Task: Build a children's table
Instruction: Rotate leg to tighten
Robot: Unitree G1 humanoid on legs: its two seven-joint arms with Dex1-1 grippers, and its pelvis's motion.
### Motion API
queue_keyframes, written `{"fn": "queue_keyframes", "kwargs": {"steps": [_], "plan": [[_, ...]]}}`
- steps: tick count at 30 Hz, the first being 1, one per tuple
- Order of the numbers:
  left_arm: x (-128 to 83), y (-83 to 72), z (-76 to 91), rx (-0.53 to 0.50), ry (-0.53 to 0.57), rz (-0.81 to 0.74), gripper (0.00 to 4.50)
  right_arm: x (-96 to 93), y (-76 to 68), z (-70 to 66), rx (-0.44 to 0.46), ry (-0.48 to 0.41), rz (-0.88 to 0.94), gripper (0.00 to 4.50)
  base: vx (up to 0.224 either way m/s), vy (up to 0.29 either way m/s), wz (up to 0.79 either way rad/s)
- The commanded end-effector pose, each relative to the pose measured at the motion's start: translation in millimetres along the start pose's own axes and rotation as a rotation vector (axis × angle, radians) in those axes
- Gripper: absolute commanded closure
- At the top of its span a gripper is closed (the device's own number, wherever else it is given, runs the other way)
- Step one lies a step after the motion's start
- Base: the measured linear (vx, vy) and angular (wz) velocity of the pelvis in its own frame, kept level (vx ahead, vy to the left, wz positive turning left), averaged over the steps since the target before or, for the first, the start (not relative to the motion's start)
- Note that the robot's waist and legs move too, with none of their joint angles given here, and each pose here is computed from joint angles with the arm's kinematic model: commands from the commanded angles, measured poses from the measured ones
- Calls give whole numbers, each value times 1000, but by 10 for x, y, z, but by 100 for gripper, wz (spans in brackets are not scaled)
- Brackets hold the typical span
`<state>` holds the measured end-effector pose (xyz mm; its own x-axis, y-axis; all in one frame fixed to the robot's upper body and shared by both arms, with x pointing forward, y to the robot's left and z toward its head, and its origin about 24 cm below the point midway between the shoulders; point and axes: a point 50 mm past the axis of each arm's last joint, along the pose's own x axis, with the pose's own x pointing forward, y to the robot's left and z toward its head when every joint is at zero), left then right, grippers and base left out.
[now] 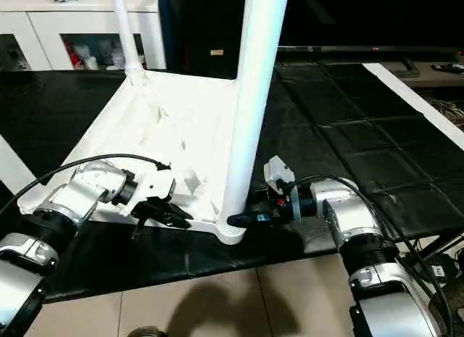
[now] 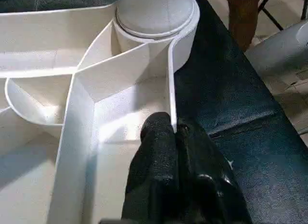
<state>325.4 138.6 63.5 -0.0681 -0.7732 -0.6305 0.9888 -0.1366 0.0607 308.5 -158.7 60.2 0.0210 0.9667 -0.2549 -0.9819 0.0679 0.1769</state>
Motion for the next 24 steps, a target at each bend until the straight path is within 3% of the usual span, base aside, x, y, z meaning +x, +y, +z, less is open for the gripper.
{"fn": "queue_keyframes", "kwargs": {"steps": [1,6,10,13,18,22,23,24], "plan": [[41,27,-7,6,60,10,450,57,15,19,-6,-2,48,251,0,0,0],[67,99,36,-74,-9,103,450,93,61,-45,27,-24,17,253,0,0,0],[130,213,154,-164,-99,275,450,204,40,-190,101,-31,-187,255,0,0,0],[207,275,266,-254,-165,389,450,371,10,-209,156,-85,-348,255,0,0,0],[342,327,425,-334,-219,496,450,635,-58,-176,252,-138,-533,257,0,0,0],[480,423,659,-375,-254,591,450,838,-289,-14,391,-209,-771,257,0,0,0],[487,449,707,-376,-246,620,450,883,-334,74,404,-230,-810,257,0,0,0],[487,449,707,-376,-246,620,450,883,-334,74,404,-230,-810,257,0,0,0]]}}
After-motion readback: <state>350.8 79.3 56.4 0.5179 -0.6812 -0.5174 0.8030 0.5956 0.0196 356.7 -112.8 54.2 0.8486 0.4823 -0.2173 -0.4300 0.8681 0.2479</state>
